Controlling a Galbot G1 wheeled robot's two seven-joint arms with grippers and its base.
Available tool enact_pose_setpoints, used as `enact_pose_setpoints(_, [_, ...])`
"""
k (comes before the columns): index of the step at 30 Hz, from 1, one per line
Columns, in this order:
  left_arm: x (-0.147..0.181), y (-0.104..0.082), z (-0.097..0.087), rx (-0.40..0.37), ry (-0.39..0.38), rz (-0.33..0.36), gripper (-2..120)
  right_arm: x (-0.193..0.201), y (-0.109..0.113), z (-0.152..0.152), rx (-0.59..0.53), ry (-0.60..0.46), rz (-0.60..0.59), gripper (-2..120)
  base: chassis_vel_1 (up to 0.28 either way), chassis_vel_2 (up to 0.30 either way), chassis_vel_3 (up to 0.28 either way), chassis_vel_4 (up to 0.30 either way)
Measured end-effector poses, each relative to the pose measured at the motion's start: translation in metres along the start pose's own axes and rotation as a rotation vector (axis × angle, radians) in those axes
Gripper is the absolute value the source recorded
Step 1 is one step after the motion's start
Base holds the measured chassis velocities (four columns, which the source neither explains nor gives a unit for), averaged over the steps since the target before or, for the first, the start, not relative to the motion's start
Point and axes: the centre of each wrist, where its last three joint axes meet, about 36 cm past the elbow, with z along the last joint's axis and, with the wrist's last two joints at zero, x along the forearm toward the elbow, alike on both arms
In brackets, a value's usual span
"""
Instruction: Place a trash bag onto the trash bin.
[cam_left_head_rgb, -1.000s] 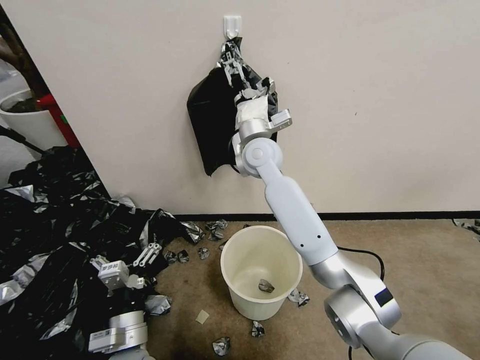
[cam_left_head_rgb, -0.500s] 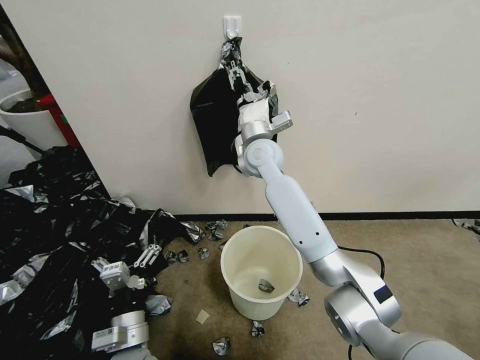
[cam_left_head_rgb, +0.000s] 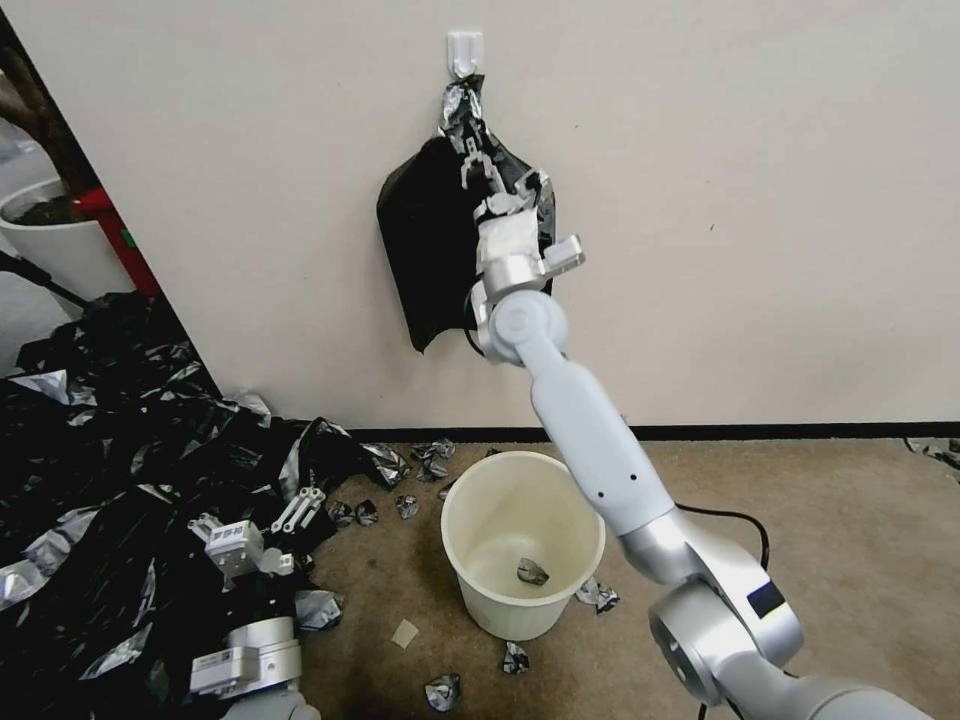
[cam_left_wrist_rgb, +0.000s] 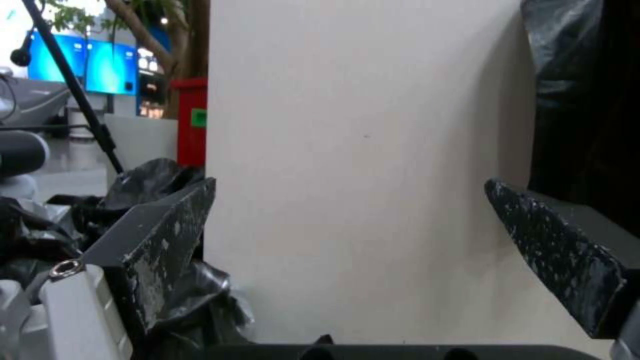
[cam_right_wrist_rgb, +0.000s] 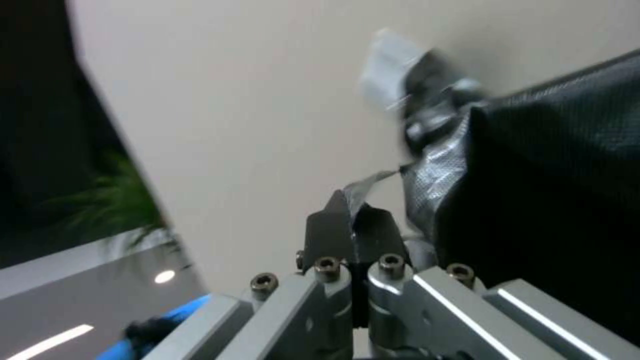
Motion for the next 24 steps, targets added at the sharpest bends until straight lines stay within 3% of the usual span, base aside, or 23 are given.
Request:
enact_pose_setpoints(7, [0.000, 0.000, 0.003, 0.001, 0.007, -0.008, 100, 0.038, -0.009, 0.016, -0.023, 0.030, -0.158, 0, 0.000, 0.000, 0.000, 0.000])
enact_pose_setpoints(9, [0.000, 0.000, 0.004, 0.002, 0.005, -0.012, 100, 0.061, -0.021, 0.013, -0.018, 0.064, -0.222, 0, 0.000, 0.000, 0.000, 0.000])
enact_pose_setpoints(18, [-0.006, 0.002, 0.007, 0.006, 0.003, -0.018, 100, 0.125, -0.041, 0.013, -0.030, 0.159, -0.325, 0, 0.000, 0.000, 0.000, 0.000])
enact_pose_setpoints(24, [-0.014, 0.004, 0.008, 0.084, 0.024, -0.029, 100, 0.166, -0.053, 0.011, -0.016, 0.250, -0.375, 0, 0.000, 0.000, 0.000, 0.000])
